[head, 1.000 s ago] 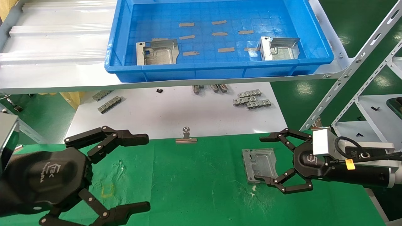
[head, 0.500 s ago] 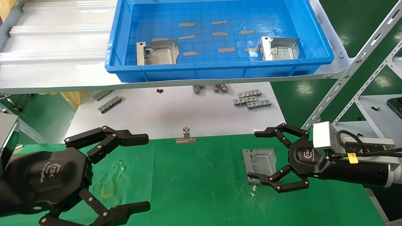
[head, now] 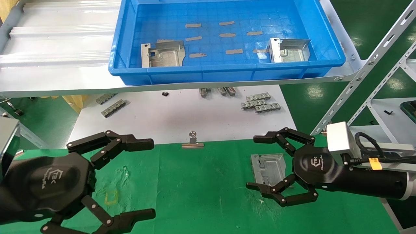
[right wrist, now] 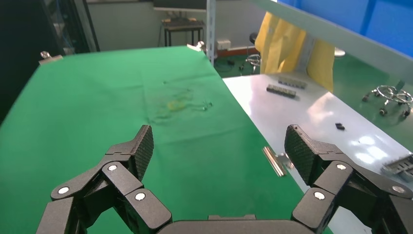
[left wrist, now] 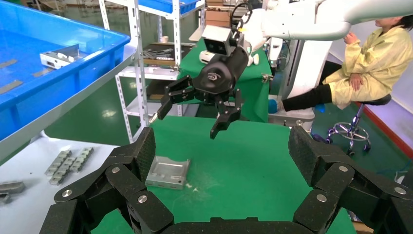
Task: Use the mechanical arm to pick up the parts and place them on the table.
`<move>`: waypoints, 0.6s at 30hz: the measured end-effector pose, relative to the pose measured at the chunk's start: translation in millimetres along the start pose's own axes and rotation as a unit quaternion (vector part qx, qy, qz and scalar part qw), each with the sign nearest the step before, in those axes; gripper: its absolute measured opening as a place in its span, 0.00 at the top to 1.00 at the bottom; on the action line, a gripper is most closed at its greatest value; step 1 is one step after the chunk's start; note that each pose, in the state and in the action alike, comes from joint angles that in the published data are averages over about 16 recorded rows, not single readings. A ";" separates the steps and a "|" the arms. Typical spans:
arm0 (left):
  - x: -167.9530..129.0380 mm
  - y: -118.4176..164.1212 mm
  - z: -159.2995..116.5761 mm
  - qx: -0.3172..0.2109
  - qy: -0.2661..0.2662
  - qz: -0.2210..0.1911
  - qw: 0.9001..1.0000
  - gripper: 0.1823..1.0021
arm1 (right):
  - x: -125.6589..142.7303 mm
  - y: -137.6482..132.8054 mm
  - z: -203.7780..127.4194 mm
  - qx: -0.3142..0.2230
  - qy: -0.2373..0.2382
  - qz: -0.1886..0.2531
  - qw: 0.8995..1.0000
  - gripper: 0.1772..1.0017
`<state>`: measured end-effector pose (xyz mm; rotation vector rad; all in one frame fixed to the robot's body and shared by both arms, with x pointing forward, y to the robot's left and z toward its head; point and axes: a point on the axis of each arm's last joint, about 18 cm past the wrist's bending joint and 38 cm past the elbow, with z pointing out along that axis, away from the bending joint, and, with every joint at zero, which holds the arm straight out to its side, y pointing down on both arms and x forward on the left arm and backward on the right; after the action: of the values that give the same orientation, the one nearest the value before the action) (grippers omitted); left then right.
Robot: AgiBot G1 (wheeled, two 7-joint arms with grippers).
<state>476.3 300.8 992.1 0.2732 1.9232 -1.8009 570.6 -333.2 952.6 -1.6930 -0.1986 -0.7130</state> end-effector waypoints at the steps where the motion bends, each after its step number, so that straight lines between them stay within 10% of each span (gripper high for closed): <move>1: 0.0 0.0 0.0 0.000 0.000 0.000 1.000 0.00 | -1.3 -2.2 0.3 0.003 -0.001 0.002 1.000 0.00; 18: 0.0 0.0 0.0 0.000 0.000 0.000 1.000 0.00 | -26.0 -42.2 0.3 0.047 -0.020 0.028 0.998 0.00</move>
<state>476.3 300.8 992.1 0.2732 1.9232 -1.8009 529.1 -315.7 973.2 -1.6172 -0.2105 -0.6191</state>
